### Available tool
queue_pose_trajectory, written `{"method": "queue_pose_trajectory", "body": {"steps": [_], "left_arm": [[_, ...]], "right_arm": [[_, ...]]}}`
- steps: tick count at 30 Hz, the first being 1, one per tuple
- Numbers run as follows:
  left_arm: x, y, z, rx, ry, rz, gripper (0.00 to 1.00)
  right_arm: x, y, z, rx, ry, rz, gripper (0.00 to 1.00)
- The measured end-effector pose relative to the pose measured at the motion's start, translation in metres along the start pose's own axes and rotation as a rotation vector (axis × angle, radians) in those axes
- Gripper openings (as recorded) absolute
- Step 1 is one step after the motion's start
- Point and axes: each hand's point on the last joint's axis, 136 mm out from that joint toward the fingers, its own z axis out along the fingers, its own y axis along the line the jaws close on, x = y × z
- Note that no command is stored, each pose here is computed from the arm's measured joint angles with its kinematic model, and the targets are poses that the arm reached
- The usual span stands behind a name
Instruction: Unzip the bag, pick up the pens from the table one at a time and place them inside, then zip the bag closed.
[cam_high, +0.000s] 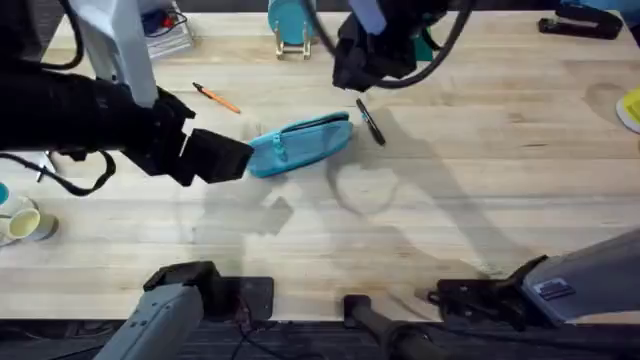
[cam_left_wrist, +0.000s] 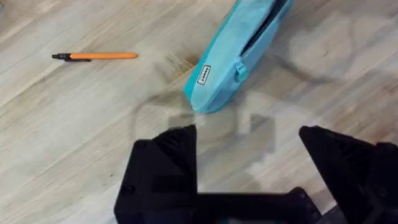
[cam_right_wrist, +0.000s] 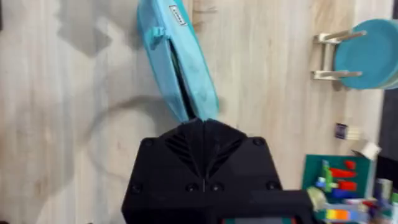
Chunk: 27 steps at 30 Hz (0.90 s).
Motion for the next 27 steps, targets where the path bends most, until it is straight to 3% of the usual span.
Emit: {"method": "queue_pose_trajectory", "body": {"steps": [6, 11, 21, 27], "left_arm": [[0.0, 0.0, 0.0, 0.0, 0.0, 0.0, 0.995], [0.0, 0.0, 0.0, 0.0, 0.0, 0.0, 0.995], [0.0, 0.0, 0.0, 0.0, 0.0, 0.0, 0.995], [0.0, 0.0, 0.0, 0.0, 0.0, -0.001, 0.995]], "right_arm": [[-0.031, -0.007, -0.006, 0.116, 0.024, -0.072, 0.03], [-0.047, -0.026, -0.013, 0.218, 0.0, -0.055, 0.03], [-0.034, -0.063, 0.016, 0.233, 0.051, 0.013, 0.03], [-0.016, -0.064, 0.032, 0.189, 0.103, 0.042, 0.029]]}}
